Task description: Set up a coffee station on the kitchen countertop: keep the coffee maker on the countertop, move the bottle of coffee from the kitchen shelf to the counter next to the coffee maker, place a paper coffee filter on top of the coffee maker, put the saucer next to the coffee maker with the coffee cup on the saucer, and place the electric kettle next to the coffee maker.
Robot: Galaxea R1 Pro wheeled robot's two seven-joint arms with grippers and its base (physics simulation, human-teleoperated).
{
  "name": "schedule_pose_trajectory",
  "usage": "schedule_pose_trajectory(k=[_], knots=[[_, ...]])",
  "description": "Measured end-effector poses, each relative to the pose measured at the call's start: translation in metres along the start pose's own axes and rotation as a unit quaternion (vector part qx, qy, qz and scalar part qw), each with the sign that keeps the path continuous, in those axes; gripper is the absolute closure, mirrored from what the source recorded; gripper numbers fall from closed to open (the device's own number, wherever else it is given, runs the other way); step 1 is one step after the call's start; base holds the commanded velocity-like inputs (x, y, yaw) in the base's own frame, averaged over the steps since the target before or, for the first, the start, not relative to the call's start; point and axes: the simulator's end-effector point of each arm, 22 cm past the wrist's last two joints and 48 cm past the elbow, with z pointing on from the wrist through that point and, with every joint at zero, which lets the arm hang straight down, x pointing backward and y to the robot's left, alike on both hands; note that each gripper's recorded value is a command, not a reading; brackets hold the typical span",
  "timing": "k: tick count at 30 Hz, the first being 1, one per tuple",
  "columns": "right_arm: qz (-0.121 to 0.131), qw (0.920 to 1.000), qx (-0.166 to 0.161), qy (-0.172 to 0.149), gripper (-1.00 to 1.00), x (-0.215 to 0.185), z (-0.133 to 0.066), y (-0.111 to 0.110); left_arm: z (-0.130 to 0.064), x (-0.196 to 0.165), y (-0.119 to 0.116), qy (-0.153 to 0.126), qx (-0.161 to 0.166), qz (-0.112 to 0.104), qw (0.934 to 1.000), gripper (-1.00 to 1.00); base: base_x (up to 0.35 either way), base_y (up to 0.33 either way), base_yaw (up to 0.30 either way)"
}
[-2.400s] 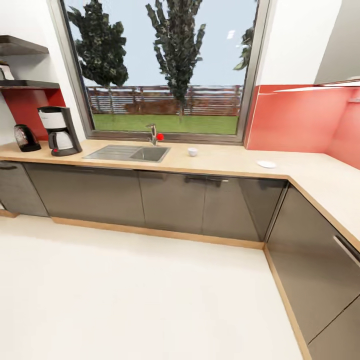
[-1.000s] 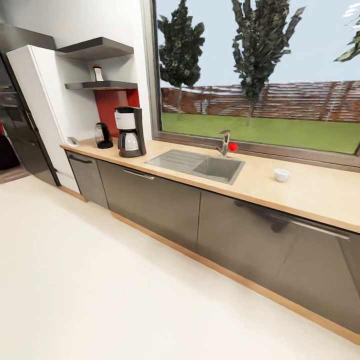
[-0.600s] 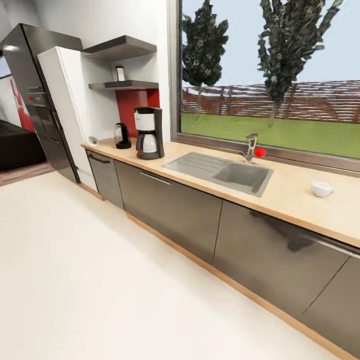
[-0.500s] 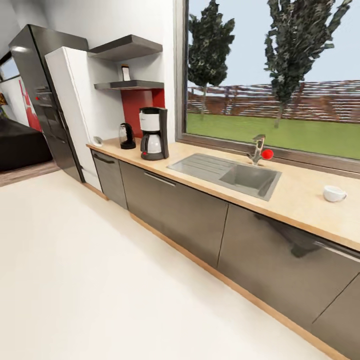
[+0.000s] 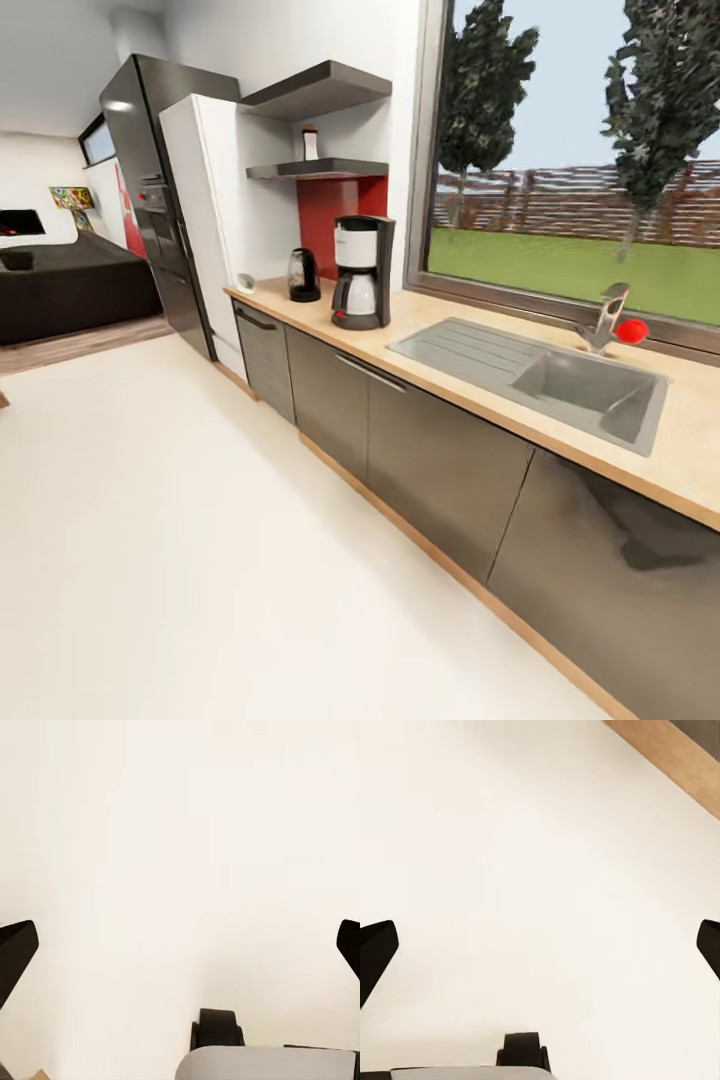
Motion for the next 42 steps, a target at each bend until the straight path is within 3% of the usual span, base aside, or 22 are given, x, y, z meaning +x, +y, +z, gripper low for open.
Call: schedule_pose_trajectory(k=[22,42], knots=[[0.0,1.0,0.0,0.0,-1.0,0.0,0.0,0.0,0.0,0.0,0.0001,0.0,0.0,0.0,1.0,-1.0,0.339,0.089,0.275],[-0.001,1.0,0.0,-0.001,-1.0,0.0,-0.0001,-0.0011,0.0,0.0,0.0,0.0,0.0,0.0,1.0,-1.0,0.339,0.014,0.022]])
